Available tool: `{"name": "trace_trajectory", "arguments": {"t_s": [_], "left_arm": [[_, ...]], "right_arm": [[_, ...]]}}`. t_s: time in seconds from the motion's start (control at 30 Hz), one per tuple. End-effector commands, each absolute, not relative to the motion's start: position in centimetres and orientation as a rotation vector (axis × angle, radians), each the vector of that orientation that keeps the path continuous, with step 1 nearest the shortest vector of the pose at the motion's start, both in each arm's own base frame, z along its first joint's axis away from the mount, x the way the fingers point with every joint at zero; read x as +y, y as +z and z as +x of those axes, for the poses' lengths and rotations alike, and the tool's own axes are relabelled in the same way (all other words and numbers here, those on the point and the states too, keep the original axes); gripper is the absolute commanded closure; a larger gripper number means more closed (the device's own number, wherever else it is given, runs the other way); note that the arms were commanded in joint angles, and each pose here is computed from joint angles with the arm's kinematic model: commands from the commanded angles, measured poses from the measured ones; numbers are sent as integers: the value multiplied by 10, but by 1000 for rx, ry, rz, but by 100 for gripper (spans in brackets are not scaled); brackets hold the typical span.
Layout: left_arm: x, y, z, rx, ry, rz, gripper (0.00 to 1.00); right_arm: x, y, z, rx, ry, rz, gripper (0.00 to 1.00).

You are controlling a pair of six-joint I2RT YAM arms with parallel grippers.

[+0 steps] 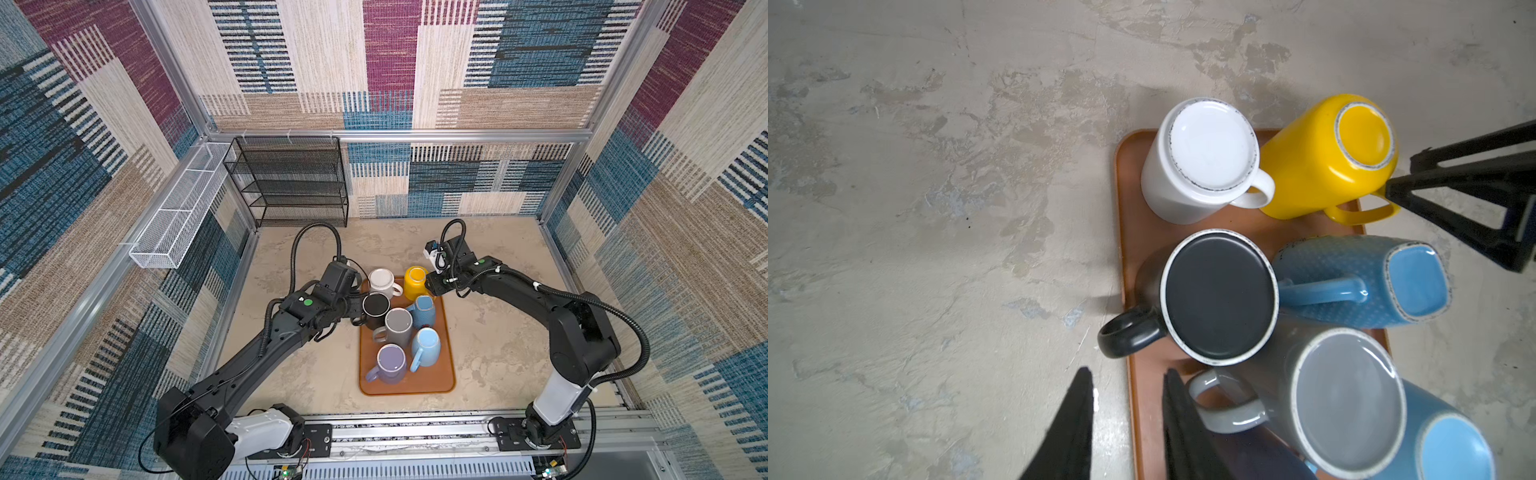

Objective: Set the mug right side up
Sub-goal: 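Lower the right gripper onto the yellow mug's handle and close it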

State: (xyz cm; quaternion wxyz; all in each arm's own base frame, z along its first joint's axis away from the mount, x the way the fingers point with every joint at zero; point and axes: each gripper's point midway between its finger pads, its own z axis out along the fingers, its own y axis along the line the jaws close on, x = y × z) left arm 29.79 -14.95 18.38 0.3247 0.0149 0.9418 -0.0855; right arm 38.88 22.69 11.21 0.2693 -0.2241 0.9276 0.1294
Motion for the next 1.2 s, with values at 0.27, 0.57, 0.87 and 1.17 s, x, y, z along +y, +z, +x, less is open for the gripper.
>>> {"name": "trace_trajectory", "arguments": {"t_s": [0.27, 0.57, 0.87, 1.17], "left_arm": [[-151, 185, 302, 2463, -226, 93, 74], [-151, 183, 302, 2466, -230, 90, 74], [-152, 182, 300, 2470, -246, 91, 72], [-148, 185, 298, 2461, -238, 82, 72]], "right_arm": [[234, 101, 387, 2525, 384, -639, 59], [237, 94, 389, 2536, 400, -642, 62], [238, 91, 393, 2537, 388, -636, 67], [236, 92, 398, 2529, 362, -619, 77]]}}
